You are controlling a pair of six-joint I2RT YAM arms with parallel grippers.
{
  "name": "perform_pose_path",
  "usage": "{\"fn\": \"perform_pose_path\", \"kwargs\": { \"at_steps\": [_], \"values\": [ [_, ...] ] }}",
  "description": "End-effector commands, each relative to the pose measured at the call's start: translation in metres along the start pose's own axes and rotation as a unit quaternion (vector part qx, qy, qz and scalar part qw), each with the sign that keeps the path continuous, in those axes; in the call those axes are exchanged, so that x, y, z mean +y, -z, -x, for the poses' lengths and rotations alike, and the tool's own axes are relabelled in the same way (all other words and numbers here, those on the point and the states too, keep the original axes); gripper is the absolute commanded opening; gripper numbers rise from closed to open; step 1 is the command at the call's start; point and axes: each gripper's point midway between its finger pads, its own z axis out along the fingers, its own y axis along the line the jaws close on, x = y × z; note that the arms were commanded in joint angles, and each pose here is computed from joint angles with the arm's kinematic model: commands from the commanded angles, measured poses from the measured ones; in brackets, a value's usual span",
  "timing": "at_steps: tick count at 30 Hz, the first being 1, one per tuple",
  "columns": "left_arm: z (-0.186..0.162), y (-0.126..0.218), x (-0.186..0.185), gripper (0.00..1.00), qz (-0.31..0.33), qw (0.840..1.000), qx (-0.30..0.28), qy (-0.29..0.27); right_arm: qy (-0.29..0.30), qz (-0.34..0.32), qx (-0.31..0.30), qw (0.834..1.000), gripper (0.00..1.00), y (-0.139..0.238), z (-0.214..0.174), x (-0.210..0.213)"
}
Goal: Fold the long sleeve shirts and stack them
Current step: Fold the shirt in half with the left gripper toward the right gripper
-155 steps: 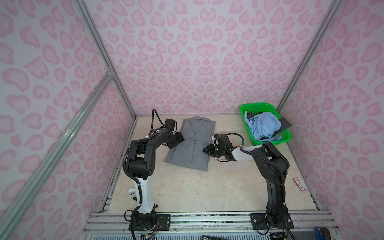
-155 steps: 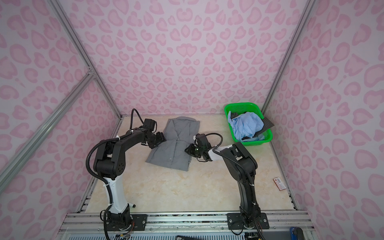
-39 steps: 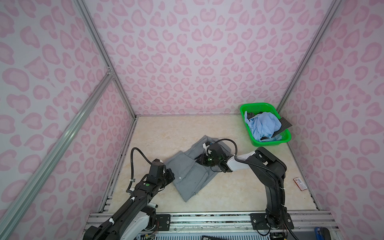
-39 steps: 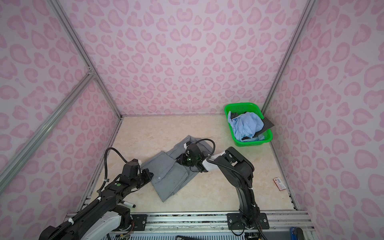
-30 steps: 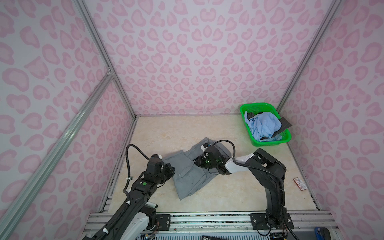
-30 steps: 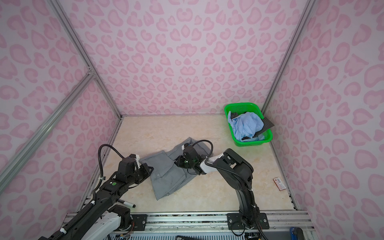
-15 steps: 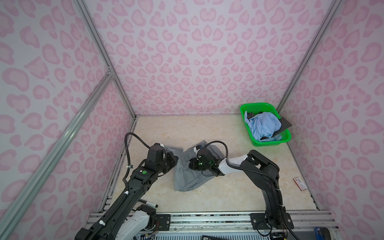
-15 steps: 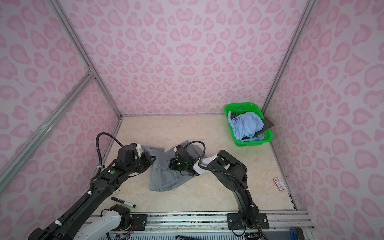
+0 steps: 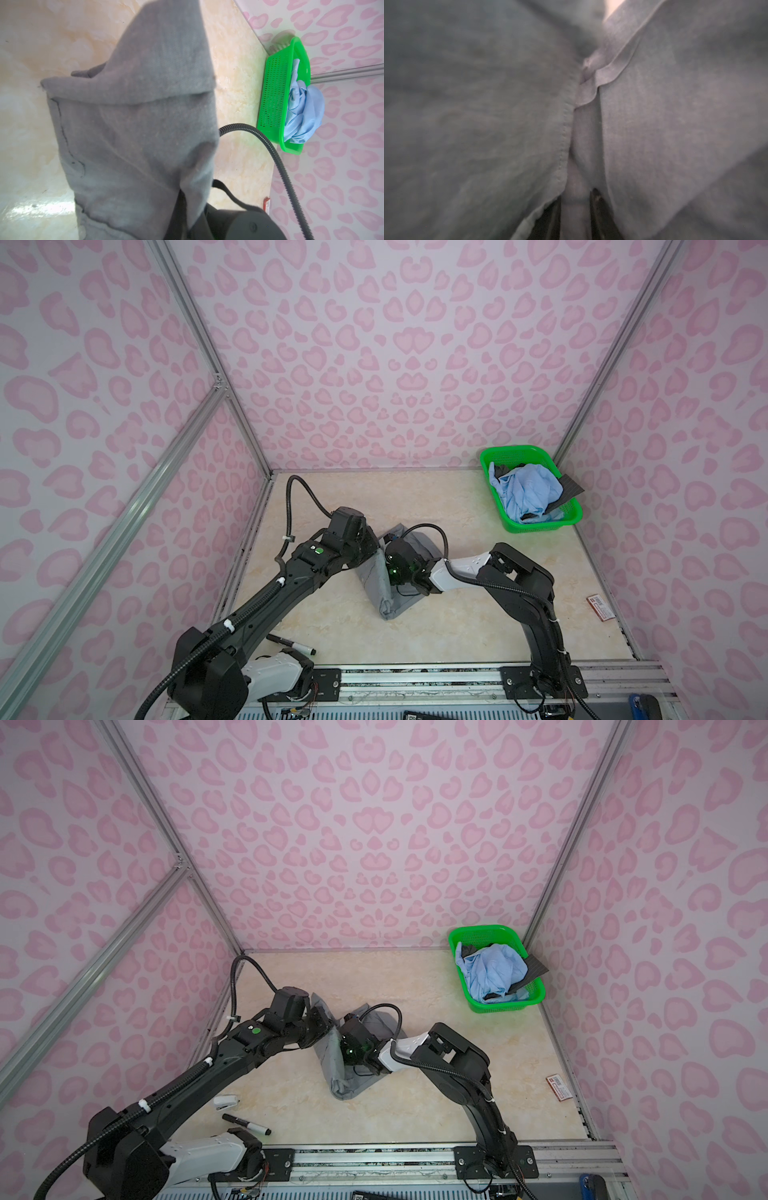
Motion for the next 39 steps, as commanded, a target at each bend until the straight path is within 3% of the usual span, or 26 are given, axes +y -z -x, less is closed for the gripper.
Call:
{"fn": "perform_pose_path", "kwargs": {
  "at_steps": [1, 9, 18, 27, 32, 39],
  "values": [
    [0.008, -0.008, -0.008, 0.04, 0.006, 1.0, -0.016, -0.002, -0.007, -0.017, 0.018, 1.0, 0.27, -0.001, -0.012, -0.008],
    [0.003, -0.025, 0.006, 0.04, 0.037, 0.999, -0.008, -0.009, -0.016, 0.0, -0.026, 1.0, 0.29, 0.039, 0.022, -0.001],
    [0.002, -0.027, 0.012, 0.04, 0.049, 0.999, -0.008, -0.015, -0.017, -0.033, -0.066, 0.997, 0.32, 0.084, 0.057, -0.021],
    [0.003, -0.039, -0.003, 0.04, 0.061, 0.997, 0.008, -0.037, -0.042, -0.095, -0.122, 0.987, 0.32, 0.146, 0.107, -0.096],
    [-0.002, -0.055, -0.016, 0.04, 0.08, 0.994, 0.029, -0.064, -0.056, -0.136, -0.094, 0.985, 0.31, 0.144, 0.103, -0.148],
    [-0.016, -0.084, -0.03, 0.04, 0.121, 0.985, 0.061, -0.104, -0.07, -0.125, -0.06, 0.988, 0.3, 0.116, 0.081, -0.167]
  ]
}}
